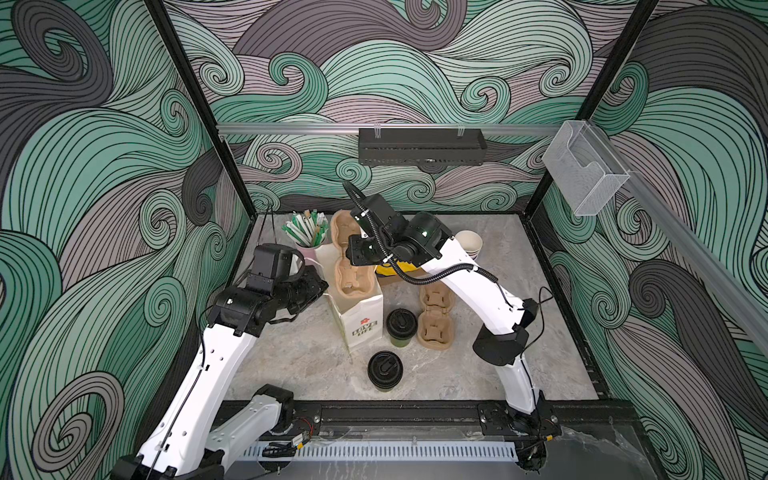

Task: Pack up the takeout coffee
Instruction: 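Carry the pulp carrier over the bag with the right while the left holds the bag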

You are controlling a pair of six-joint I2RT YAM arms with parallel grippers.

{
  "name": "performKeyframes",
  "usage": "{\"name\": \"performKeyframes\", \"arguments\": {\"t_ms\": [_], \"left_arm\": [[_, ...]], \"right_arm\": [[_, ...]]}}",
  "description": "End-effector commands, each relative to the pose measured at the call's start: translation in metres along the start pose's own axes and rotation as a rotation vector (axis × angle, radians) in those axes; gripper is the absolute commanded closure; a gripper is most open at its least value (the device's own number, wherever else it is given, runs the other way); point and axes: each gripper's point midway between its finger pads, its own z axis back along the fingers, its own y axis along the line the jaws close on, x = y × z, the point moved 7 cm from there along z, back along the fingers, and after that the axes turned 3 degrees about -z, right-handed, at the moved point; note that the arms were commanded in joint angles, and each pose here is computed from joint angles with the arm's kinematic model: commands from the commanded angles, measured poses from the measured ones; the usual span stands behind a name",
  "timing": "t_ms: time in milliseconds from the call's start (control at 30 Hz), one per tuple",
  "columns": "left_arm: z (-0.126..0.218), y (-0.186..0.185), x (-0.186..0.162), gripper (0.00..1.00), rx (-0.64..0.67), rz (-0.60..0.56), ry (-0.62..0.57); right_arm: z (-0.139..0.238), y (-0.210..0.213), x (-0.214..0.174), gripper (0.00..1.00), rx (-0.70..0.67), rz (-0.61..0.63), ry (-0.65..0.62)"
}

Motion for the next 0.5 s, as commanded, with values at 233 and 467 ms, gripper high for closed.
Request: {"name": "performKeyframes", "arguments": {"t_ms": [233,467], "left_arm": [[0.001,-0.011,-0.003,1.00,-0.092,-0.012,0.029],[-0.003,-0.007,-0.006,1.00,-0.105,0.002,0.021]], "right_arm": [[0.002,-0.001,-0.019,0.76,-0.058,0.045,0.059],[0.001,-0.003,-0.027,0.75,-0.083,0.008,0.098]]}}
